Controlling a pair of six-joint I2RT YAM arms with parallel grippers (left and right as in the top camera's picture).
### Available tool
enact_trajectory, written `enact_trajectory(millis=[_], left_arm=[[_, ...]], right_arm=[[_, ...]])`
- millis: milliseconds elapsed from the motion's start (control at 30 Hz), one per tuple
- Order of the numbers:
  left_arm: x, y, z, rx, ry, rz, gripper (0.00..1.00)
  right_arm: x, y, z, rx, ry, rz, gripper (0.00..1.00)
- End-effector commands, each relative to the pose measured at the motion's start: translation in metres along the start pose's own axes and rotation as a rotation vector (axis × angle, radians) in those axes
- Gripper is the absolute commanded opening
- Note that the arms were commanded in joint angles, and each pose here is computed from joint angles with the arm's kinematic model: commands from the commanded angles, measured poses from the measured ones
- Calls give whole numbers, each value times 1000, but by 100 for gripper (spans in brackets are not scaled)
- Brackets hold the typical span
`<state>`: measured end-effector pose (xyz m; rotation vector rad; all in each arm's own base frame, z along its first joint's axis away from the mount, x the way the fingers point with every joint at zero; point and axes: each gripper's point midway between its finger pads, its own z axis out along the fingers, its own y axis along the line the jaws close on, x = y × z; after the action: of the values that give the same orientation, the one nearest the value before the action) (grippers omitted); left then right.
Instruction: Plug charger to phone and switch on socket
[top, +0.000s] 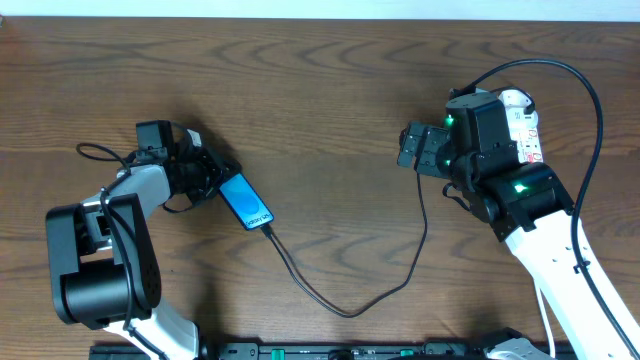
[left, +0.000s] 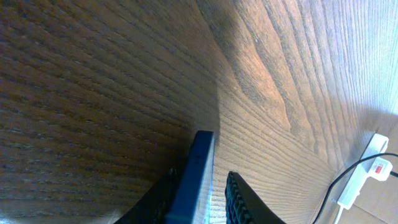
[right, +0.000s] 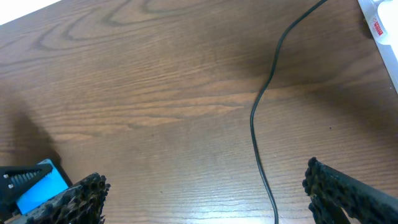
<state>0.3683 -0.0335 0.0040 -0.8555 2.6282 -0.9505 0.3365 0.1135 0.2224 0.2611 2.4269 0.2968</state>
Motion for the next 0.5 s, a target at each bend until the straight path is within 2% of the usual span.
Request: enact_trajectory(millis=[0,267,367,467], left_arm=[[4,39,7,-155,-13,-38,29],[7,41,7,-163,-1,-46,31],[8,42,6,-166,4,-50,37],[10,43,6,-169,10,-54,48]], right_arm=[[-2,1,-1,-2,-2,-5,99],[-2,1,-1,-2,-2,-5,99],[-1,1,-1,-2,-2,-5,99],[-2,1,-1,-2,-2,-5,99]])
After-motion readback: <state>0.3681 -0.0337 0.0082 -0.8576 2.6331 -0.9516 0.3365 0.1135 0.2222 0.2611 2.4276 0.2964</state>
